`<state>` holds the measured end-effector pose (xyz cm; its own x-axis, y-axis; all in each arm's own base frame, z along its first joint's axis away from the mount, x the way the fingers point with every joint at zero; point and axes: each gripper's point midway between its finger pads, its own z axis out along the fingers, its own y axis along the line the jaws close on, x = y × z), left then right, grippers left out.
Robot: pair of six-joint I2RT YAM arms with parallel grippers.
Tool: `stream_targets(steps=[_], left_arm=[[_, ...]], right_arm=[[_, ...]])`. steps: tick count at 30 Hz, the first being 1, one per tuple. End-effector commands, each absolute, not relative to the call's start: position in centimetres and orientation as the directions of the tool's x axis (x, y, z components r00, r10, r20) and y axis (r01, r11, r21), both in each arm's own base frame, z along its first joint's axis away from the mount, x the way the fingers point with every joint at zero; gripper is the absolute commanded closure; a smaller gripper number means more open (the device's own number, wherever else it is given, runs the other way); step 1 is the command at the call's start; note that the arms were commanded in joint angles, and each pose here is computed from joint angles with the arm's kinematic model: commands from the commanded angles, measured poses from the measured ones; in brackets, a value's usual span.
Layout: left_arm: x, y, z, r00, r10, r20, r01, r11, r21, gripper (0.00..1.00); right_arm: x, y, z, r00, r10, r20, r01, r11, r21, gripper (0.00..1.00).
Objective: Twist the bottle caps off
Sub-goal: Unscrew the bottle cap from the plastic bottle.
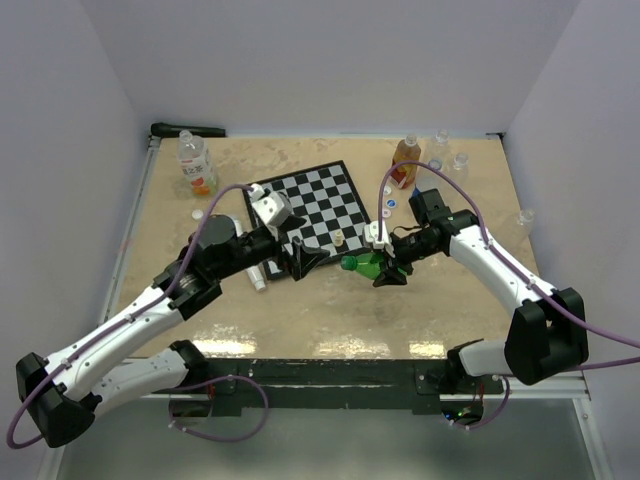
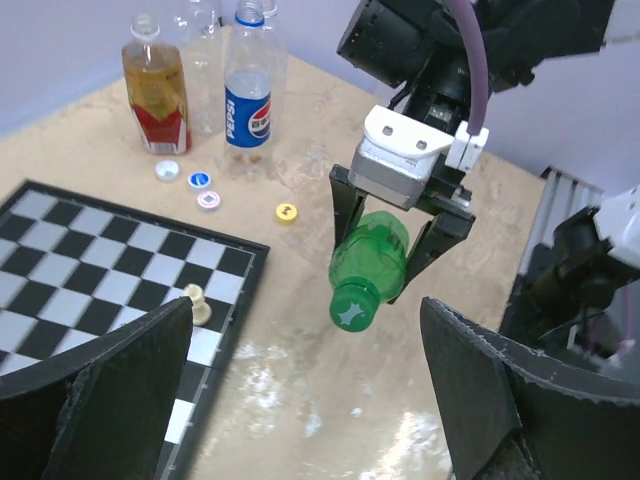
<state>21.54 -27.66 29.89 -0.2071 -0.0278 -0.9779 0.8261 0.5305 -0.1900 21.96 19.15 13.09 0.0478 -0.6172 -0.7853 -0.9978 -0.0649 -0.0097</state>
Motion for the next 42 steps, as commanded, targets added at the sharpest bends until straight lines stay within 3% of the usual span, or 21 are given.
stream_targets(steps=[1, 14, 21, 42], left_arm=[[21.4, -28.1, 32.1, 0.082, 0.077, -0.994, 0.894, 0.434, 0.107, 0.00], [21.5, -29.1, 30.8, 0.210, 0.151, -0.966, 0.906, 0.341, 0.251, 0.00], [19.2, -29.8, 29.5, 0.401, 0.152, -0.903, 0.893, 0.156, 0.423, 0.01], [20.2, -30.2, 27.3, 0.477, 0.221, -0.851, 0.857, 0.100, 0.506, 0.01]], right_arm=[[22.2, 19.4, 13.6, 0.065, -0.606, -0.793, -0.997, -0.078, -0.023, 0.97], [22.3, 19.3, 13.5, 0.061, -0.608, -0.792, -0.997, -0.076, -0.018, 0.97], [22.2, 19.3, 13.4, 0.058, -0.611, -0.790, -0.997, -0.078, -0.013, 0.97], [22.1, 19.3, 13.3, 0.055, -0.611, -0.789, -0.997, -0.079, -0.008, 0.97]])
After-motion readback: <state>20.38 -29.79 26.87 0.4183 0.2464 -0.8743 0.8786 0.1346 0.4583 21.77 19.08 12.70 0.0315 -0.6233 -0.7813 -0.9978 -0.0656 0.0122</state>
